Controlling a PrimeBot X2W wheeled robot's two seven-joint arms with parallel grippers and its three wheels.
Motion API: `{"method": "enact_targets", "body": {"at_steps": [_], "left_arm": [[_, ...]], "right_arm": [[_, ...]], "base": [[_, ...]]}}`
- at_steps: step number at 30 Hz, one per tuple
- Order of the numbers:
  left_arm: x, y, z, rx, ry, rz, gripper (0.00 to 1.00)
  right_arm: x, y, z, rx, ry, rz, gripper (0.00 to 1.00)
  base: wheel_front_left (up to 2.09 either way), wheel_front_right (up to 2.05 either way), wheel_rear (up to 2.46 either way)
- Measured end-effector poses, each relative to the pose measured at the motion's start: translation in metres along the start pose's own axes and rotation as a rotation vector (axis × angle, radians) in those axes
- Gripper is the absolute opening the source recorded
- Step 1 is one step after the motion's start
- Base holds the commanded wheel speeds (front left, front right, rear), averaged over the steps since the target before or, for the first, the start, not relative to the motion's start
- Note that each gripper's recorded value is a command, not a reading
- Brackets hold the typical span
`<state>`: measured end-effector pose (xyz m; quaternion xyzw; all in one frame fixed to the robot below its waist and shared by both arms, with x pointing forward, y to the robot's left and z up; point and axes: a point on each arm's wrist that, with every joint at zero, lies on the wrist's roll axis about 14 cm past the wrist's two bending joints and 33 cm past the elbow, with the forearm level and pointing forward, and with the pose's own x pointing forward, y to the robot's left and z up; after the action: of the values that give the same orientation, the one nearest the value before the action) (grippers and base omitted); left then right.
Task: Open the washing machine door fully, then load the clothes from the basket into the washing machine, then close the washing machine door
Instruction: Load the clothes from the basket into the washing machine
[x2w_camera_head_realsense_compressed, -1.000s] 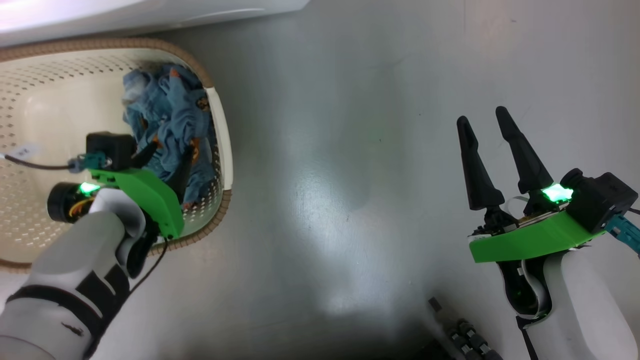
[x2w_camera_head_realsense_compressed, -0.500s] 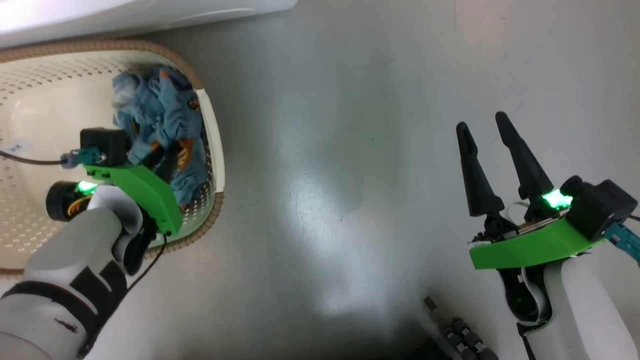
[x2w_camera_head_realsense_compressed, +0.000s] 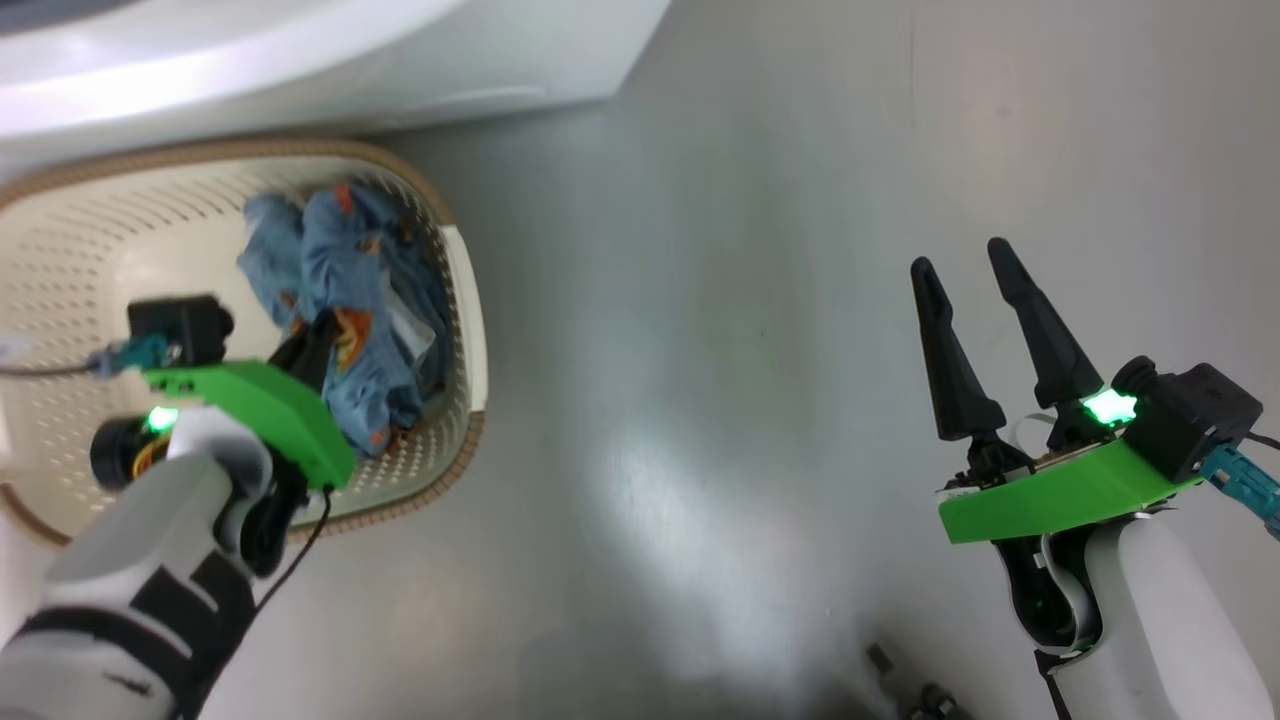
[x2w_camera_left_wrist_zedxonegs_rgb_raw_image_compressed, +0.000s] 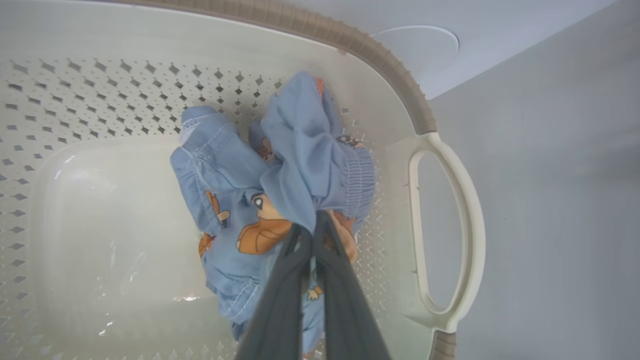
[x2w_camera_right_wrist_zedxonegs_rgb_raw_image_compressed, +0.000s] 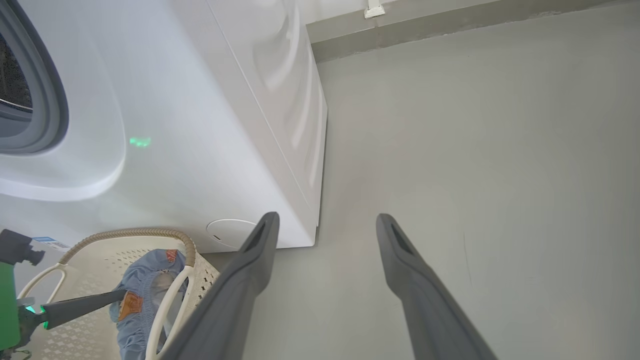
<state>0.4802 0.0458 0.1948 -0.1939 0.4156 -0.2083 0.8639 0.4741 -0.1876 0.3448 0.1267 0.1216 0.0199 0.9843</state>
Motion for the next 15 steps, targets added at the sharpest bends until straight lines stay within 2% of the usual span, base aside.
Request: {"method": "enact_targets", "body": {"at_steps": [7, 15], "left_arm": [[-0.039, 0.012, 0.021, -0.034, -0.096, 0.081, 0.0], [-0.09, 0.0, 0.049, 0.021, -0.233, 0.092, 0.0]], "right_arm": [[-0.008, 0.01, 0.024, 0.005, -0.043, 0.022, 1.0], [-0.035, 0.016, 0.042, 0.023, -0.062, 0.028, 1.0]], "base": [[0.0, 0.0, 0.0], [0.0, 0.0, 0.0]]}}
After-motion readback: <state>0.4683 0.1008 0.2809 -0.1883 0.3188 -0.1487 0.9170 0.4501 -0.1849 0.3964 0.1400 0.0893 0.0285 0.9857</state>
